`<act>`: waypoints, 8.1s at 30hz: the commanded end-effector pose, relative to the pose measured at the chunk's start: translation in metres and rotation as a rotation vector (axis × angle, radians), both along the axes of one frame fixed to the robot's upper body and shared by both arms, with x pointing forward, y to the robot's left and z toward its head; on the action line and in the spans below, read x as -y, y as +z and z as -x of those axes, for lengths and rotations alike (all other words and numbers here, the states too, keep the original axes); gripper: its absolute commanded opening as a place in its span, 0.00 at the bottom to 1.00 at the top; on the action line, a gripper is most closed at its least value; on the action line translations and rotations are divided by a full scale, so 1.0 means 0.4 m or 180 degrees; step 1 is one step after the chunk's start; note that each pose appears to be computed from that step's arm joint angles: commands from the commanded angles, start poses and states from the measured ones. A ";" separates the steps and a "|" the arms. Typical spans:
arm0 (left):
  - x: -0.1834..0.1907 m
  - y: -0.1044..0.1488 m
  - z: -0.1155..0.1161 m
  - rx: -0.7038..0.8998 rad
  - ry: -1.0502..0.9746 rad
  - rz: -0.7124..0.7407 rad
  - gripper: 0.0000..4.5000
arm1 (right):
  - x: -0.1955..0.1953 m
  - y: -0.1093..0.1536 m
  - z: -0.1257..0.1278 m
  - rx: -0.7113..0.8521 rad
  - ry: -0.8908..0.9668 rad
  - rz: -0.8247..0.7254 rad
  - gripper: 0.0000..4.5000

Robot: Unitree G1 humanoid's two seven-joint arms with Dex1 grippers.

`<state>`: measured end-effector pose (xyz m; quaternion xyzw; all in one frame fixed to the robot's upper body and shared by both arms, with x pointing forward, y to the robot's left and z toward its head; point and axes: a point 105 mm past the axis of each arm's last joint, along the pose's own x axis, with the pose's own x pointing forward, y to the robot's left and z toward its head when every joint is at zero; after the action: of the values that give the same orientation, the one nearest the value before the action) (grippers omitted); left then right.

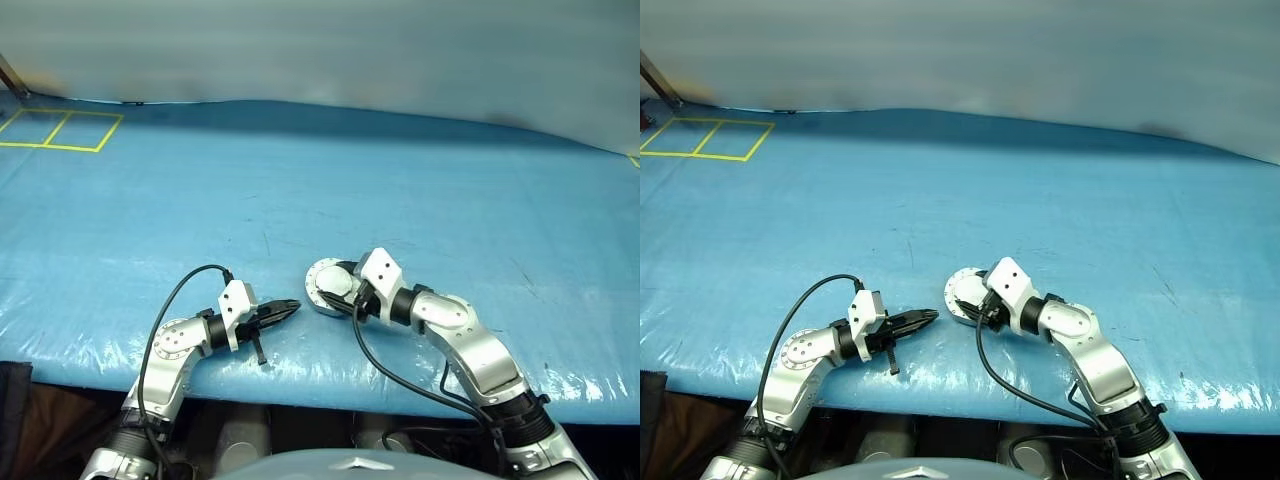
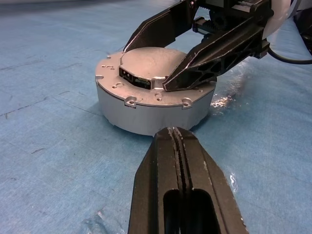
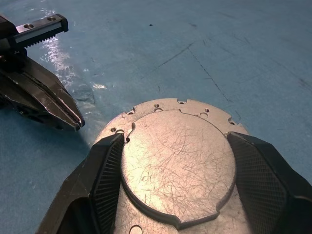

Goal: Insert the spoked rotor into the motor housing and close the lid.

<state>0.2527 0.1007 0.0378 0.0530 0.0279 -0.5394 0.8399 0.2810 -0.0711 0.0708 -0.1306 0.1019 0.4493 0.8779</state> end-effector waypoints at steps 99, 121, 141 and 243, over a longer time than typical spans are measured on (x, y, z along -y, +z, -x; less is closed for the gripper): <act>0.093 -0.039 -0.061 -0.0196 0.0228 -0.0147 0.00 | 0.116 -0.062 0.060 -0.2727 -0.1472 -0.3118 0.32; 0.106 0.115 -0.066 -0.1401 0.0440 0.2201 0.09 | 0.194 0.168 -0.024 -0.1711 -0.1433 -0.4365 0.26; 0.159 0.156 -0.045 -0.2810 -0.0004 0.3601 0.99 | 0.053 0.204 0.049 -0.2167 -0.0550 -0.4127 0.26; 0.168 0.114 -0.164 0.0441 0.0437 0.0187 1.00 | 0.278 0.024 -0.071 0.0135 -0.1782 -0.1094 0.92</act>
<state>0.3217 0.0428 0.0673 0.0598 -0.0156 -0.4566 0.8875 0.3055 -0.1806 0.0639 0.0571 0.0720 0.1867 0.9781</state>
